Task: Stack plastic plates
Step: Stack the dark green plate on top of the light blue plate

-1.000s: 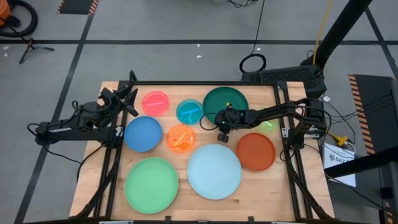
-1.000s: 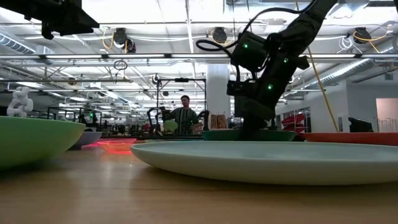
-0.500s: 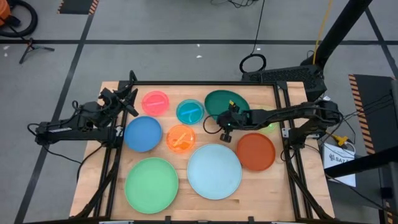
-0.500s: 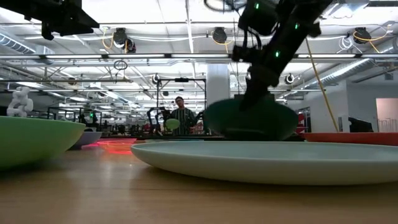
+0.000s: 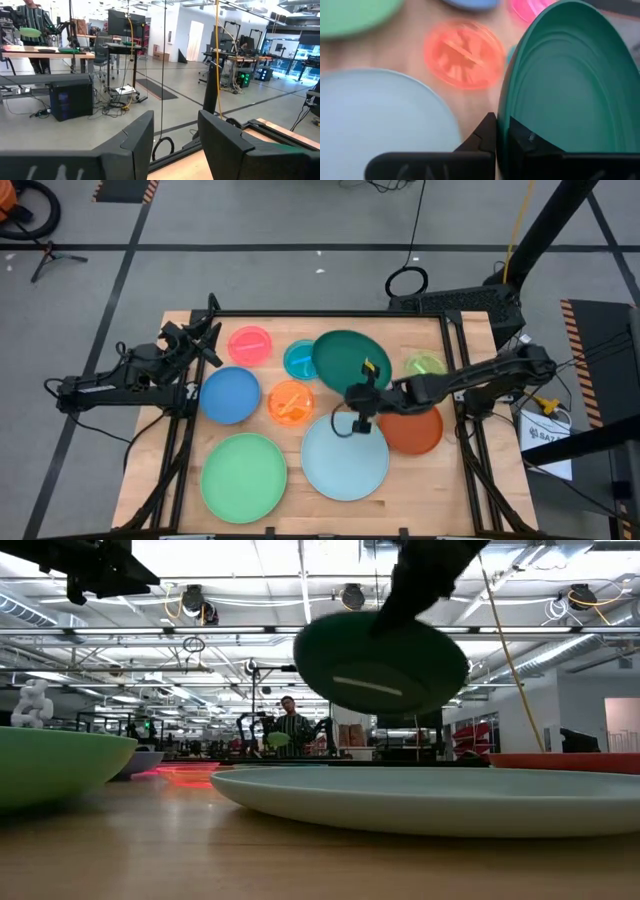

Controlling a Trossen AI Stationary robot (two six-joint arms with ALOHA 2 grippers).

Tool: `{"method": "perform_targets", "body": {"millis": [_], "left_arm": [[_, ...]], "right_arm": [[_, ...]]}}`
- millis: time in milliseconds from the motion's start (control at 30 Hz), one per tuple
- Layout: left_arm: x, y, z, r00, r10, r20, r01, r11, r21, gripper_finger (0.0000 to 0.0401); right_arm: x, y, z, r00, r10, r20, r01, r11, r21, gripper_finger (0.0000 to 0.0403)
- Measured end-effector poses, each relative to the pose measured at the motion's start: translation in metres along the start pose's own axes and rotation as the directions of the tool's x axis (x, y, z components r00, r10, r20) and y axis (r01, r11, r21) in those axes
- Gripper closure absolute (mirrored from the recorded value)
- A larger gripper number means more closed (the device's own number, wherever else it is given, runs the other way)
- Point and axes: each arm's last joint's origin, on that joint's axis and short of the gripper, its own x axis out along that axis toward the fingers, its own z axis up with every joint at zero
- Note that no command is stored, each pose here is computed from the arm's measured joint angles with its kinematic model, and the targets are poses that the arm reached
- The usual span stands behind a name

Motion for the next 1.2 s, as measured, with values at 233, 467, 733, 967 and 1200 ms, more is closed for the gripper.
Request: {"method": "perform_targets", "body": {"millis": [233, 467, 733, 967, 1200], "left_arm": [[0.000, 0.000, 0.000, 1.000, -0.001, 0.000, 0.001, 1.000, -0.007, 0.0242], [0.000, 0.000, 0.000, 1.000, -0.017, -0.003, 0.017, 1.000, -0.009, 0.0242], [0.000, -0.003, 0.000, 0.996, -0.091, -0.005, 0.091, 0.996, -0.014, 0.0242], [0.000, -0.003, 0.000, 0.995, -0.098, -0.006, 0.097, 0.995, -0.031, 0.0242], [0.000, -0.003, 0.000, 0.995, -0.098, -0.003, 0.098, 0.995, -0.030, 0.0242]], "right_arm": [[-0.027, 0.041, 0.014, 0.987, 0.128, 0.097, -0.124, 0.991, -0.051, 0.0399], [-0.043, 0.084, 0.017, 0.958, 0.266, 0.108, -0.232, 0.939, -0.256, 0.0399], [-0.036, 0.128, -0.004, 0.939, 0.343, 0.014, -0.296, 0.830, -0.472, 0.0398], [-0.026, 0.152, -0.024, 0.942, 0.329, -0.069, -0.309, 0.764, -0.567, 0.0397], [-0.019, 0.164, -0.041, 0.940, 0.300, -0.160, -0.339, 0.790, -0.510, 0.0397]]}}
